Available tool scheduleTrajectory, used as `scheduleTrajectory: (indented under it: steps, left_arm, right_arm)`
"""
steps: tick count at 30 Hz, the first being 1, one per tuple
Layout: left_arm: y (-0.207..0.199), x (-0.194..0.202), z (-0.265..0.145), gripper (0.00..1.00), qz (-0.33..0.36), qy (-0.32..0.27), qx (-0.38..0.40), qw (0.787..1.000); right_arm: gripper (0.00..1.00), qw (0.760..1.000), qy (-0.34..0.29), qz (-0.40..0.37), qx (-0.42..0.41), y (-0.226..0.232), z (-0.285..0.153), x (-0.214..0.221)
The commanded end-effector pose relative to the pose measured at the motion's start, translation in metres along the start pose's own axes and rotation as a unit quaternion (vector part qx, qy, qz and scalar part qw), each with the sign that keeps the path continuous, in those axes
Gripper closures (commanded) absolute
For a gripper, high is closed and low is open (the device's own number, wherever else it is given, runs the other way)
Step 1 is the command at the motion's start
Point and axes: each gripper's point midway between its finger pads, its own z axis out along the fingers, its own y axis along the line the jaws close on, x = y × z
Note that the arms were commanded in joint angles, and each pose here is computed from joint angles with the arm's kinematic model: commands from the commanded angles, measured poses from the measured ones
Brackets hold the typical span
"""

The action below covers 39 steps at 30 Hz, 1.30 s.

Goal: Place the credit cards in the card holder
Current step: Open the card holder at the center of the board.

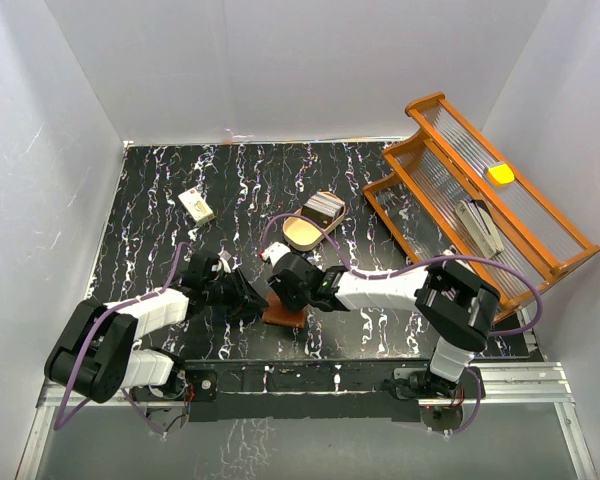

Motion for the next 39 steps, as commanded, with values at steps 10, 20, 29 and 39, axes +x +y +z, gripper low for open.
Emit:
scheduleTrajectory:
  steps: [10,20,29,39]
  left_arm:
    - [0.0,0.003,-0.006,0.66,0.0,0.002,-0.006,1.0]
    - [-0.007,-0.004,-0.015,0.51,0.02,-0.013,-0.019,1.0]
    - [-0.042,-0.007,-0.036,0.38,0.044,-0.024,0.022,0.998]
    - [-0.055,-0.008,-0.053,0.37,0.064,-0.041,0.028,0.997]
  right_arm:
    - [1.0,0.995,-0.072,0.036,0.053,-0.016,-0.02,-0.028]
    - [1.0,0.99,-0.09,0.095,0.049,-0.01,-0.045,-0.051]
    - [1.0,0.984,-0.107,0.141,-0.001,0.007,-0.089,-0.07]
    - [1.0,0.953,-0.157,0.222,-0.135,0.048,-0.109,-0.086]
